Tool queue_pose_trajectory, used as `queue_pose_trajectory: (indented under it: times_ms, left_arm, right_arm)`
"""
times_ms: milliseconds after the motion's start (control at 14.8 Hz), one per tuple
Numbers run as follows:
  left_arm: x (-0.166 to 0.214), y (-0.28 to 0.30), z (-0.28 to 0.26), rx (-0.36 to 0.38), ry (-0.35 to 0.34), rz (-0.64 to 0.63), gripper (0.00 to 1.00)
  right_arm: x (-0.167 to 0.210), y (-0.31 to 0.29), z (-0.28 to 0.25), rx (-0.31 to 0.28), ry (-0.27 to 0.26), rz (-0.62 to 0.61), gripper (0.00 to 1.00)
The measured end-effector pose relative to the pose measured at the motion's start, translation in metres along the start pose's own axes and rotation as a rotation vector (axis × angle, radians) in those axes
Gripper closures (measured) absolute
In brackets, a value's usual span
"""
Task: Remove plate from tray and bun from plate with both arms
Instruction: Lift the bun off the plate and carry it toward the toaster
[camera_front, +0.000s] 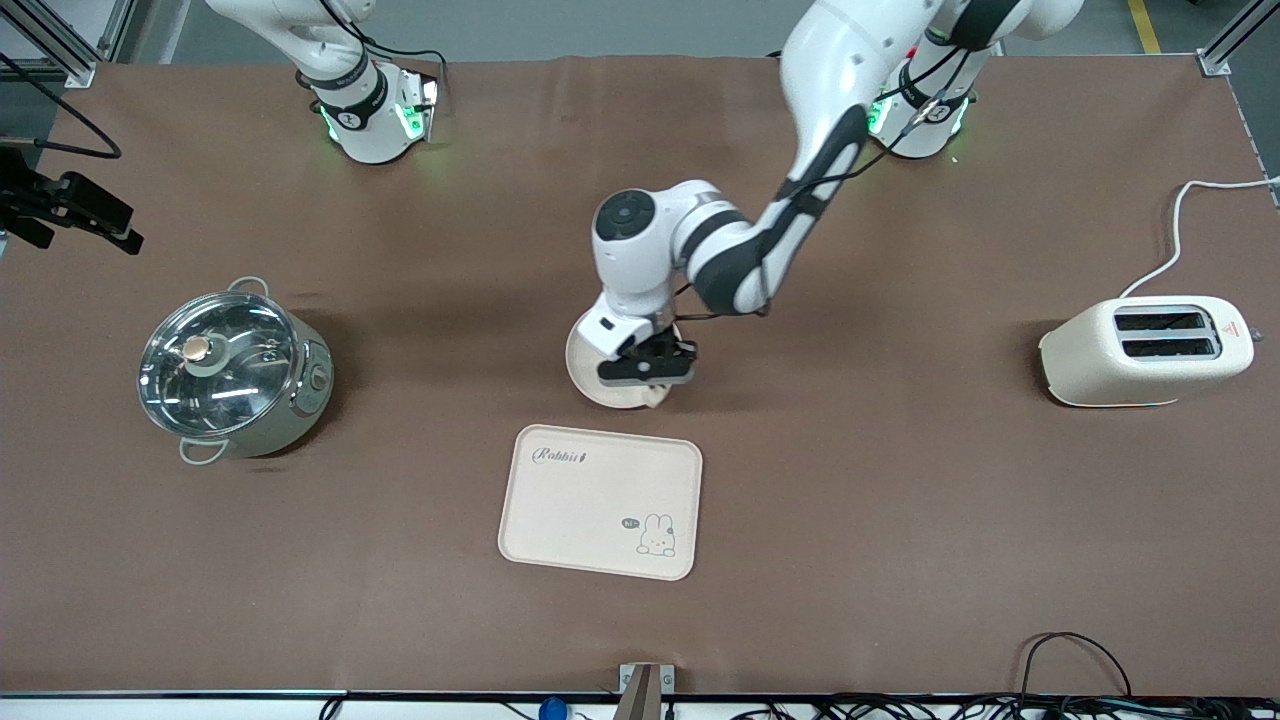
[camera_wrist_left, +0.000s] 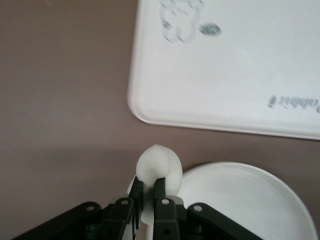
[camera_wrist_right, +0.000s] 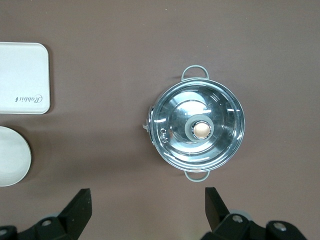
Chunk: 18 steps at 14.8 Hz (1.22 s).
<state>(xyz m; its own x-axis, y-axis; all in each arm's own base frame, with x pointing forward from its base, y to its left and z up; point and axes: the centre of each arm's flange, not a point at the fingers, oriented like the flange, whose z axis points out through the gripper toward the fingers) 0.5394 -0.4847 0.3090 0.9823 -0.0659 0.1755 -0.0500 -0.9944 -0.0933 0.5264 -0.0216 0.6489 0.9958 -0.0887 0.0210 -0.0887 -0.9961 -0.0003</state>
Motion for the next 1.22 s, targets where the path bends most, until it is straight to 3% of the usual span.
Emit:
queue_pose_trajectory:
  times_ms: [136, 339, 610, 678, 949, 1220]
  left_arm:
    - [0.050, -0.088, -0.017, -0.010, -0.038, 0.041, 0.87]
    - [0.089, -0.212, 0.018, -0.022, -0.070, 0.059, 0.87]
    - [0.087, -0.322, 0.099, -0.105, -0.048, 0.103, 0.91]
    - [0.081, -0.337, 0.116, -0.114, -0.054, 0.115, 0.88]
    - [0.075, -0.331, 0.127, -0.130, -0.060, 0.155, 0.50]
    - [0.085, -0.325, 0.095, -0.115, -0.061, 0.169, 0.14]
  right_arm:
    - [0.004, 0.000, 0.005, 0.000, 0.001, 0.001, 0.00]
    - [0.007, 0.000, 0.008, 0.000, -0.003, 0.000, 0.00]
    - [0.007, -0.002, 0.008, 0.000, -0.002, -0.002, 0.00]
    - [0.007, -0.001, 0.008, 0.000, -0.001, -0.002, 0.00]
    - [0.007, -0.001, 0.007, 0.000, 0.005, -0.001, 0.00]
    - [0.009, -0.002, 0.005, 0.001, 0.023, -0.003, 0.00]
